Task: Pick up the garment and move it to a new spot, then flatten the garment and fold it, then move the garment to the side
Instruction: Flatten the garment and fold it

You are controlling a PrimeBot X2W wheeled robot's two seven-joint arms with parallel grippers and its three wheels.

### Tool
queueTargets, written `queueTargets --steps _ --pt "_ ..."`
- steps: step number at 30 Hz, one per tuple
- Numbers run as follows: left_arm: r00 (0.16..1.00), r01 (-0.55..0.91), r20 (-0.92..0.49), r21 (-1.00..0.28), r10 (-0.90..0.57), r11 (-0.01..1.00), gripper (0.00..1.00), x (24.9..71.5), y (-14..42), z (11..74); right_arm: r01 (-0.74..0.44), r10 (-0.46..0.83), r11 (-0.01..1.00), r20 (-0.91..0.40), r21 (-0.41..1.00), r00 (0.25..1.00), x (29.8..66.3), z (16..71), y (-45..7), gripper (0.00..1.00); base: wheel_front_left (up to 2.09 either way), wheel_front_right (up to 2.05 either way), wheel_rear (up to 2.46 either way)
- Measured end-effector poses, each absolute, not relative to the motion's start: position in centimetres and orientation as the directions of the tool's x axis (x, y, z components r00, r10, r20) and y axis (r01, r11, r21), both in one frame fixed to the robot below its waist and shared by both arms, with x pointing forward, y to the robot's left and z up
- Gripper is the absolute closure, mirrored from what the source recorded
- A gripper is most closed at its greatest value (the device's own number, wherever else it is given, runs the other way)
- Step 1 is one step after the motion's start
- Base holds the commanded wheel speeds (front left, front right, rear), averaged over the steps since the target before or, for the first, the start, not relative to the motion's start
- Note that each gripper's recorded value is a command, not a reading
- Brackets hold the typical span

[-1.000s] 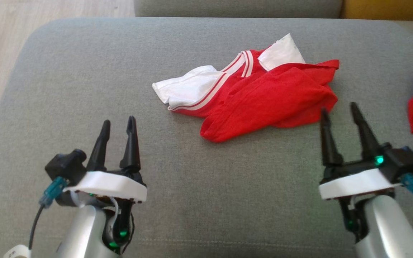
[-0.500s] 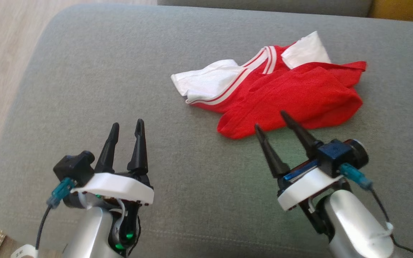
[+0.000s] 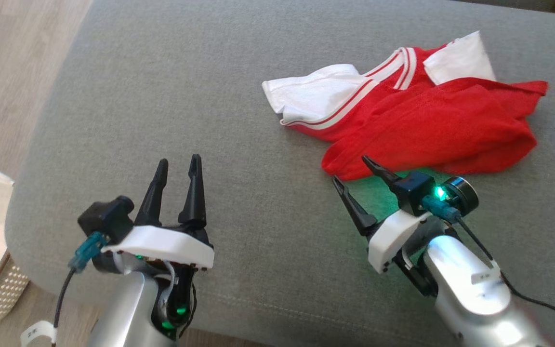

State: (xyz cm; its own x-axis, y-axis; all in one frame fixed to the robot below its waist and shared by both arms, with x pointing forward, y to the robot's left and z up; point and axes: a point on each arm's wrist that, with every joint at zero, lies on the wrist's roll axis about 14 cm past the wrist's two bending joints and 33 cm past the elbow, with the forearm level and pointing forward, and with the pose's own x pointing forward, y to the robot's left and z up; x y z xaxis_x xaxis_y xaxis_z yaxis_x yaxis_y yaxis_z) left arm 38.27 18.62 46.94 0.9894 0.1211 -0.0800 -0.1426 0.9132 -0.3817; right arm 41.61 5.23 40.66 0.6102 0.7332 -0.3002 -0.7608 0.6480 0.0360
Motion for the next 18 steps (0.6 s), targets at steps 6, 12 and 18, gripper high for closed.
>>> queueTargets --steps 6,12,18 --pt "0.986 -0.162 -0.094 -0.383 0.136 0.910 0.00 38.2 19.0 46.6 -0.767 0.722 0.641 -0.365 0.031 0.588 42.1 38.4 5.5 0.00 0.00 0.00 0.00" --pt "0.983 -0.182 -0.100 -0.386 0.155 0.905 0.00 38.2 19.4 46.5 -0.776 0.724 0.630 -0.392 0.038 0.568 42.6 37.1 6.3 0.00 0.00 0.00 0.00" --pt "0.982 -0.189 -0.100 -0.383 0.163 0.904 0.00 38.2 19.5 46.6 -0.771 0.715 0.636 -0.392 0.022 0.579 43.4 36.9 6.2 1.00 0.00 0.00 0.00"
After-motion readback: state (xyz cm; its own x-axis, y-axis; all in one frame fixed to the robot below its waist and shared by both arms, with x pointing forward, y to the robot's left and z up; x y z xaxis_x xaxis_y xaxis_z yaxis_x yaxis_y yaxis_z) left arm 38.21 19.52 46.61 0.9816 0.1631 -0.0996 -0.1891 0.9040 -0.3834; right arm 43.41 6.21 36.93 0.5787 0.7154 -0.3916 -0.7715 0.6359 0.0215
